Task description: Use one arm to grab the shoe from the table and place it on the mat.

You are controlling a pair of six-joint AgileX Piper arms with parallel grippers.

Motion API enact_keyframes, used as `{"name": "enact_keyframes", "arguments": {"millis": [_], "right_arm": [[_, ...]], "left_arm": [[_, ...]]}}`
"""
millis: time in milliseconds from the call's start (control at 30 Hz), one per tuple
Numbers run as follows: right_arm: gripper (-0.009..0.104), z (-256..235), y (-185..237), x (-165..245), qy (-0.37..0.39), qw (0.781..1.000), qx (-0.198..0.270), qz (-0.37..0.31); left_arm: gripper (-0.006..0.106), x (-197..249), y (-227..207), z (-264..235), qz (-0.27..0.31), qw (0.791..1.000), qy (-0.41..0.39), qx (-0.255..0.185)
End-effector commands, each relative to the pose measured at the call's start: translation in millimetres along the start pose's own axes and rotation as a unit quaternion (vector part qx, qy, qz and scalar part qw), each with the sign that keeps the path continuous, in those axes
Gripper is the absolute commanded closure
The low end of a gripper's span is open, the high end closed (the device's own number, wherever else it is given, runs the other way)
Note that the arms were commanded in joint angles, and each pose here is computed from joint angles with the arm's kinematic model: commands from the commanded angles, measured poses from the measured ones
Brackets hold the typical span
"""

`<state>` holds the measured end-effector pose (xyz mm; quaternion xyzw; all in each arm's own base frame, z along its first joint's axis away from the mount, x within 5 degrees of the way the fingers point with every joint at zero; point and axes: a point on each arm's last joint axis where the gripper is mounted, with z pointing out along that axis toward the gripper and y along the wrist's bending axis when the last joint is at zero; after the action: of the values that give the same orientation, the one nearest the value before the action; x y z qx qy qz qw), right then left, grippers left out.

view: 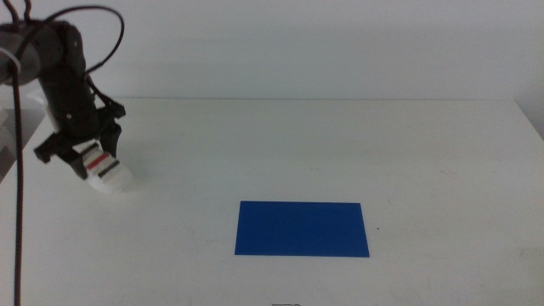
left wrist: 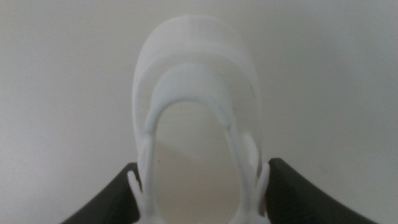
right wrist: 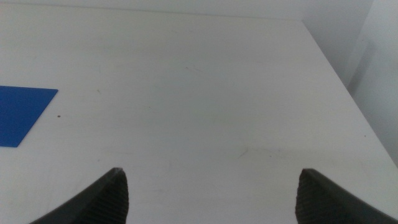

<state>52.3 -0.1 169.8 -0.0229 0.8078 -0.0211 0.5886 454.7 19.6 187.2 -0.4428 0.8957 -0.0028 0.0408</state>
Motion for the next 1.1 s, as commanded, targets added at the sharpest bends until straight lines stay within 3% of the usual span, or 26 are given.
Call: {"name": "enact_keyframes", "arguments": {"millis": [0,167,433,833,1067], "right_arm": [[0.001,-3.8,-1.0,-11.5,-0.047,0.999,0.004,-0.010],[0.001,-3.8,-1.0,-11.5,-0.047,0.999,0.004,-0.010],[0.001,-3.8,-1.0,-11.5,-0.047,0.999,0.004,-0.010],[0.001,-3.8,-1.0,-11.5,-0.047,0.999,0.004,-0.010],[0.001,-3.8,-1.0,-11.5,-0.047,0.999,0.004,-0.010]], "left_arm": [[0.099,14.2,4.6,-58.3,0.017,1.000,-0.023,0.005],[0.098,41.2,1.4,-83.1,0.026,0.999,-0.020,0.031],[0.099,104.2,2.2,-104.1,0.016,0.999,-0.008,0.035],[0.099,214.5,-51.6,-99.6,0.060,0.995,0.033,0.073],[0.099,270.1,-88.0,-93.5,0.114,0.989,0.040,0.087]]}}
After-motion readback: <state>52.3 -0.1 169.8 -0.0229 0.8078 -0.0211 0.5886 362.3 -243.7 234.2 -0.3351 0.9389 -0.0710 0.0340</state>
